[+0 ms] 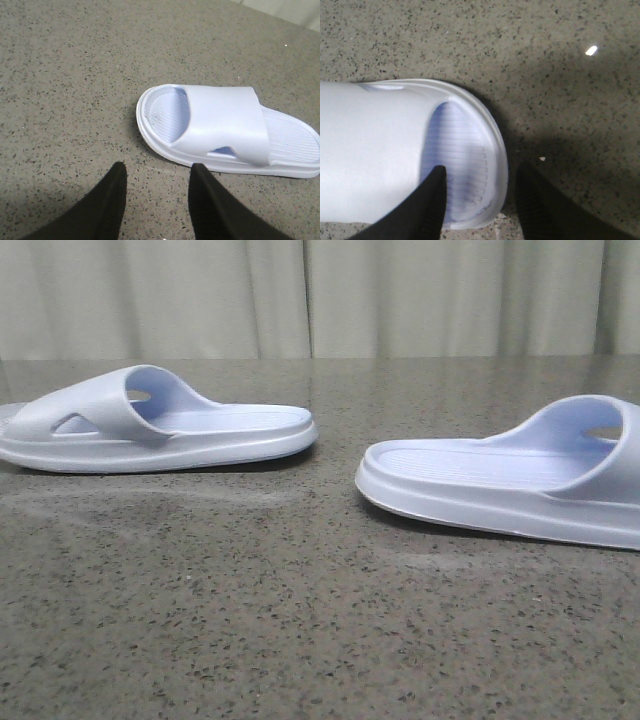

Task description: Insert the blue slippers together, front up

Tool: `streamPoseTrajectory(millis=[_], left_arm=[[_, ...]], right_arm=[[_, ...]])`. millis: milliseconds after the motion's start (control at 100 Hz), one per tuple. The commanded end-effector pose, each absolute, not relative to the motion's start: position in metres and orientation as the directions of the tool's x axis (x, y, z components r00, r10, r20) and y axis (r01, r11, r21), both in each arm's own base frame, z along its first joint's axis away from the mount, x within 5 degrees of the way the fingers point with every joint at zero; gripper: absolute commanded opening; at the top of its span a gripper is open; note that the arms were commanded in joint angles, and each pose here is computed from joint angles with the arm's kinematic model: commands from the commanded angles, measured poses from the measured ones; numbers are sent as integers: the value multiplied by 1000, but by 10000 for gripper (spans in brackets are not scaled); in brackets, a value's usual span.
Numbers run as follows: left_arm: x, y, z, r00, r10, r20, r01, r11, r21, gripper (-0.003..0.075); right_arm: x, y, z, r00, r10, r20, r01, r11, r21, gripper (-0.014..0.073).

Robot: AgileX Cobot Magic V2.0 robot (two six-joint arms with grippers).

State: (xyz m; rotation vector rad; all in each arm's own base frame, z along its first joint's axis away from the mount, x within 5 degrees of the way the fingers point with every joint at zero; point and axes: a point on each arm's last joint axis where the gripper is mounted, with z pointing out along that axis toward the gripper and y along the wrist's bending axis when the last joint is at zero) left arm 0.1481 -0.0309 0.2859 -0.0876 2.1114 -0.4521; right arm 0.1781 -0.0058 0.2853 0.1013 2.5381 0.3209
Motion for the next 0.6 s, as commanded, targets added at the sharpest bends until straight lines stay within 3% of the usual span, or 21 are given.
streamPoseTrajectory(millis=[0, 590], left_arm=[[152, -29, 301, -487, -266, -832, 111, 926, -361, 258], [163, -32, 289, -555, -246, -795, 105, 927, -360, 258]], right_arm=[[182, -11, 297, -795, 142, -590, 2, 973, 231, 271], [196, -12, 277, -858, 145, -493, -35, 941, 336, 271]])
